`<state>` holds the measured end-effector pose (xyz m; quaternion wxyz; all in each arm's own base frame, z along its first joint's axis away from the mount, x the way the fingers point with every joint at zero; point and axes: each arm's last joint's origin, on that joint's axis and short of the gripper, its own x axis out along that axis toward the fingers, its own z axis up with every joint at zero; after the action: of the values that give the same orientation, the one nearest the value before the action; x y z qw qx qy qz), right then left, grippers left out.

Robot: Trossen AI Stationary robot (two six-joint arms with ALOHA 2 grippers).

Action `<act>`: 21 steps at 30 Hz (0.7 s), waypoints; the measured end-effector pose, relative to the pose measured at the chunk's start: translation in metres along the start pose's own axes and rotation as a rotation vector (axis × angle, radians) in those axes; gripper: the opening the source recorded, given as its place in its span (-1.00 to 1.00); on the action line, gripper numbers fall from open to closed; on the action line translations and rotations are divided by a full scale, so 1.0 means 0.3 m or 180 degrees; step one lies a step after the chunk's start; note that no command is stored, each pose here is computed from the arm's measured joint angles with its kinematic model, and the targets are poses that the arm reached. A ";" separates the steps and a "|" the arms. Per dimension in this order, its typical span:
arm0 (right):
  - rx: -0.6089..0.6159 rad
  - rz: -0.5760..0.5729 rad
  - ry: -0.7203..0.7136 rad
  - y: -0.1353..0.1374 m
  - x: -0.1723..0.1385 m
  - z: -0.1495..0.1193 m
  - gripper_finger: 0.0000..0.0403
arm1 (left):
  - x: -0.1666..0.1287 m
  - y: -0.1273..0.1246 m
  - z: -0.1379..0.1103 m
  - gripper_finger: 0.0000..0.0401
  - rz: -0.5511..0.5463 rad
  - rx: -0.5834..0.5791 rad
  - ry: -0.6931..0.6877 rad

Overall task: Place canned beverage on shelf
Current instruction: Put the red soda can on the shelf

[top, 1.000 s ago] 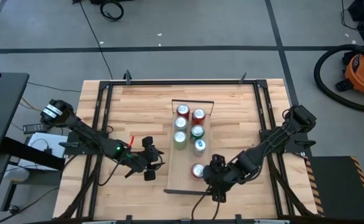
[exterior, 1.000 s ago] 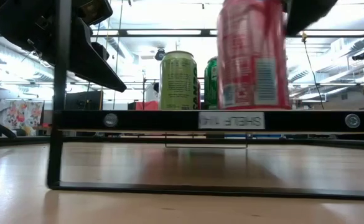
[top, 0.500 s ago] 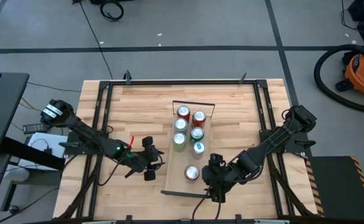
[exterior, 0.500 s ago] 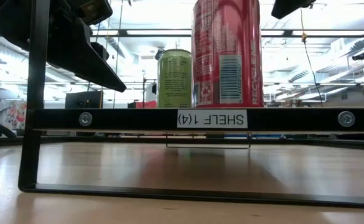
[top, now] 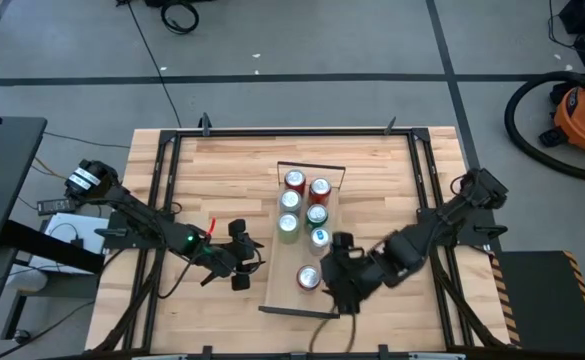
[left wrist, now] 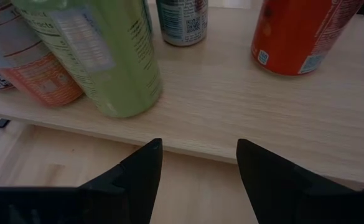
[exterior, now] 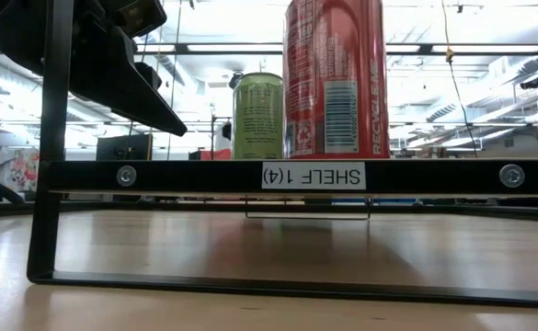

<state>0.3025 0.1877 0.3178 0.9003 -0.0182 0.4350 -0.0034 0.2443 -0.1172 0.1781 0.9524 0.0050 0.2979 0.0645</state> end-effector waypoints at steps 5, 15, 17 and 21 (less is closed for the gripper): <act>-0.0149 0.0075 -0.0011 -0.056 0.015 0.039 0.72 | 0.000 0.000 0.000 0.08 0.0000 0.0000 0.0000; -0.0462 0.0157 -0.0027 -0.066 0.091 0.096 0.72 | 0.000 0.000 -0.001 0.08 0.0003 -0.0008 0.0011; -0.0527 0.0132 0.0057 -0.055 0.109 0.110 0.72 | 0.000 0.000 -0.001 0.08 0.0004 -0.0015 0.0009; -0.0652 0.0097 0.0276 -0.030 0.134 0.134 0.72 | 0.000 0.000 -0.001 0.08 0.0001 -0.0036 0.0006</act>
<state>0.3592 0.1790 0.3115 0.8740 -0.1034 0.4717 0.0541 0.2441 -0.1173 0.1779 0.9521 -0.0004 0.2984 0.0665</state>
